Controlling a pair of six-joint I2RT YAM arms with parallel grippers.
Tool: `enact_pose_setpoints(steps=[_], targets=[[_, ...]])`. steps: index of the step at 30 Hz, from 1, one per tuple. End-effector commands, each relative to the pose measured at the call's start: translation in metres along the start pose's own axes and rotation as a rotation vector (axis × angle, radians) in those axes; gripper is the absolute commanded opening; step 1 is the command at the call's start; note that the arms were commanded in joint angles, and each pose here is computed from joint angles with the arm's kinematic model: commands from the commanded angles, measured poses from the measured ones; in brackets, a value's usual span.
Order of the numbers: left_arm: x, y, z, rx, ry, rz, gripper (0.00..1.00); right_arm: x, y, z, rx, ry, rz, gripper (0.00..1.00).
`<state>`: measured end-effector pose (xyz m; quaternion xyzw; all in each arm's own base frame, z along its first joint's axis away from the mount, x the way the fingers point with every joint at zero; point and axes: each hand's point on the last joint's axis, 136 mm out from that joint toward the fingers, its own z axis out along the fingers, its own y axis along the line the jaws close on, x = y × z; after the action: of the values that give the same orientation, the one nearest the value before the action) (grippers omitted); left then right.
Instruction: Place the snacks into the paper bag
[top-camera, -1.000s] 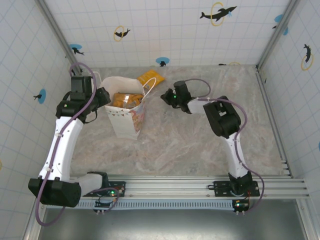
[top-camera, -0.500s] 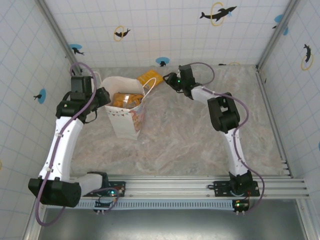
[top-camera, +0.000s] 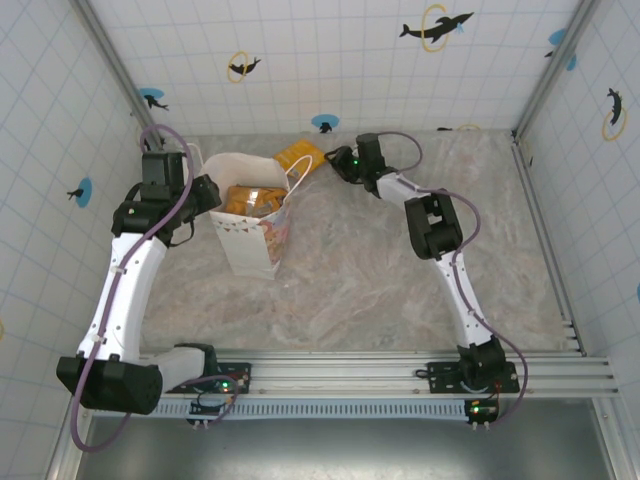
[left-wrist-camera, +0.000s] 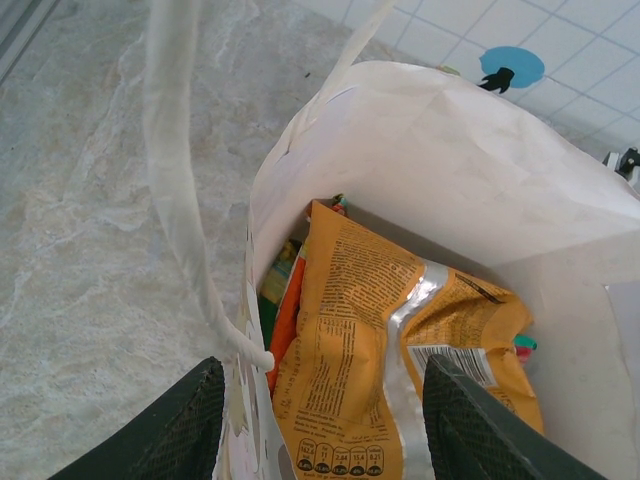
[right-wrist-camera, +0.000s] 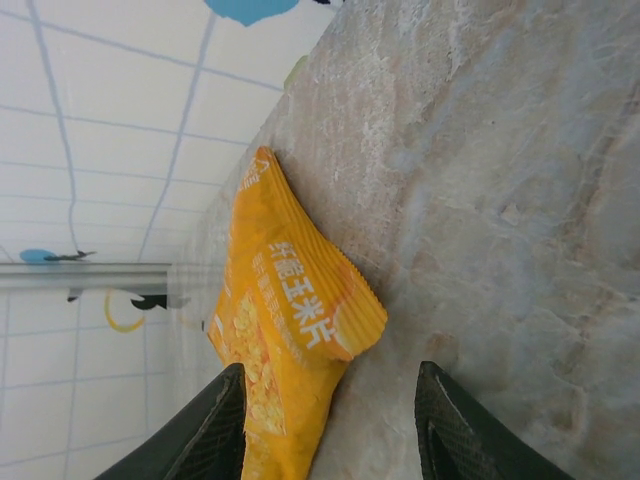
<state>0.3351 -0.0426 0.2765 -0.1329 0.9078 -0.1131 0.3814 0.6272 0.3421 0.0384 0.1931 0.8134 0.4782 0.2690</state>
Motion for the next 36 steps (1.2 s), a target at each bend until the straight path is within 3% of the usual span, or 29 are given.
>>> enact_pose_setpoints(steps=[1,25,31,36], targets=[[-0.007,-0.002,-0.001,0.010,-0.014,0.022,0.55,-0.012,-0.002,0.008,-0.032,-0.036,0.038,0.47],[-0.007,0.002,0.001,0.000,-0.012,0.045,0.55,0.004,-0.012,0.031,-0.069,-0.061,0.122,0.40],[-0.006,0.005,0.002,0.001,-0.013,0.050,0.55,0.004,-0.014,0.033,-0.068,-0.074,0.133,0.32],[-0.006,0.006,0.002,0.000,-0.013,0.055,0.55,0.006,-0.013,0.034,-0.066,-0.078,0.130,0.16]])
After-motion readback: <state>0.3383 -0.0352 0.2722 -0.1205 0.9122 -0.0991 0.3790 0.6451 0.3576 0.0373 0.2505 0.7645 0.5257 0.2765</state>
